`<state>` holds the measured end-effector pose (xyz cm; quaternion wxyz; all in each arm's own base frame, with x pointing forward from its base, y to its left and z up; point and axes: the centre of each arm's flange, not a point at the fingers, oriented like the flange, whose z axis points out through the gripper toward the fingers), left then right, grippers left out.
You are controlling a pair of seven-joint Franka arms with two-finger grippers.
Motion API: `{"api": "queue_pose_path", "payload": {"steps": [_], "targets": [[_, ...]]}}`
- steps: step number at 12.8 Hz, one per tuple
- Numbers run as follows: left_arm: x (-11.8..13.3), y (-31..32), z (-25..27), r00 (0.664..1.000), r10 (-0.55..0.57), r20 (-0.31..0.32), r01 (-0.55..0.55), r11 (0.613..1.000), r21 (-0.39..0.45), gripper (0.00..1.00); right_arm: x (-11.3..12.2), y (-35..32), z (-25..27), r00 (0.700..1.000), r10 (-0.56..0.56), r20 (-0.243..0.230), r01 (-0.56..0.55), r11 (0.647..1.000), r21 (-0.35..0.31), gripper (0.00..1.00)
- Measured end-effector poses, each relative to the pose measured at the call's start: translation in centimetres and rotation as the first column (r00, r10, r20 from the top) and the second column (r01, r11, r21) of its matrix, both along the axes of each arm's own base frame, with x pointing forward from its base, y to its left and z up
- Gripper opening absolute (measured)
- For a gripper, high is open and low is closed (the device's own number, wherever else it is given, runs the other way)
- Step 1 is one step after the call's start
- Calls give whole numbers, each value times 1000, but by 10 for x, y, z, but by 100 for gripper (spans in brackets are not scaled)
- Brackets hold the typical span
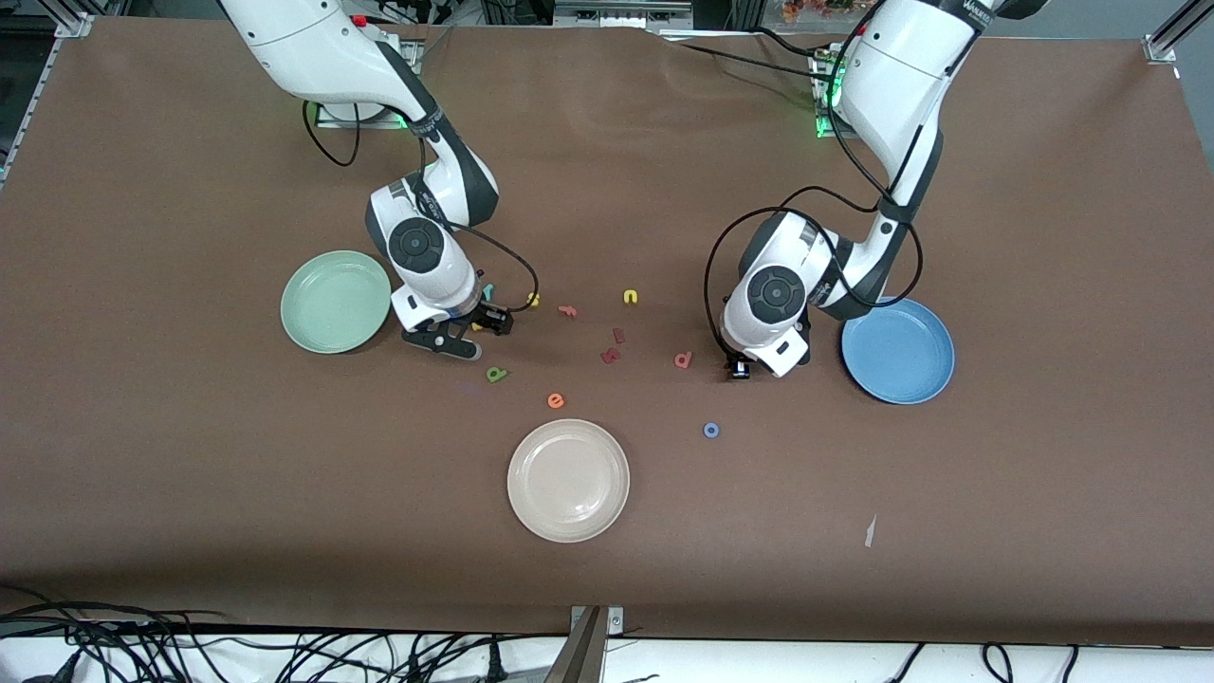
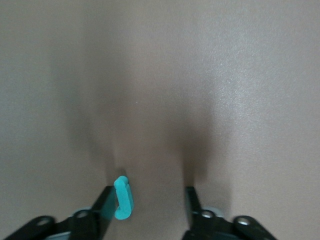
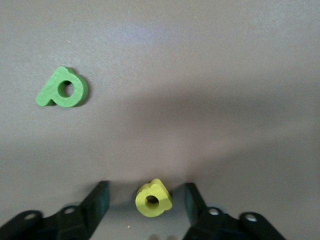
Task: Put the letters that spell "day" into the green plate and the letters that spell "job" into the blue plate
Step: 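Grasp yellow a with the right gripper while the left gripper grasps cyan j, then place yellow a on the green plate with the right gripper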
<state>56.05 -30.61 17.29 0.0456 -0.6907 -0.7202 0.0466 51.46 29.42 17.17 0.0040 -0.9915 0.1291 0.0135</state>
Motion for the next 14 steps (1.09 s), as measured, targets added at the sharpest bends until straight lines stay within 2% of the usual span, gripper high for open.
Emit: {"api": "queue_pose_path", "payload": {"steps": [2, 3, 4, 5, 7, 8, 9, 14], "targets": [[-1, 1, 0, 1000, 16, -2, -16, 1000, 3, 59, 1, 1, 4, 1000, 0, 8, 0, 1000, 4, 38], [-1, 1, 0, 1000, 23, -2, -23, 1000, 4, 53, 1, 1, 5, 1000, -1, 9, 1, 1000, 5, 31], [-2, 1, 0, 1000, 31, 0, -31, 1000, 5, 53, 1, 1, 5, 1000, -1, 9, 1, 1000, 5, 31], [-3, 1, 1, 999, 35, 4, -35, 999, 3, 48, 1, 1, 5, 1000, -1, 9, 1, 1000, 5, 31], [-9, 3, 3, 999, 36, 12, -36, 999, 0, 22, 2, 0, 6, 1000, 2, 11, -2, 1000, 5, 31], [-9, 4, 6, 999, 37, 19, -37, 999, -3, 14, 4, -1, 8, 1000, 5, 12, -5, 1000, 3, 31], [-10, 5, 8, 999, 38, 22, -38, 999, -4, 11, 10, -7, 11, 1000, 16, 7, -16, 1000, -7, 31], [-12, 6, 6, 999, 42, 25, -42, 999, -5, 11, 49, -71, 61, 991, 119, -53, -123, 989, -76, 31]]}}
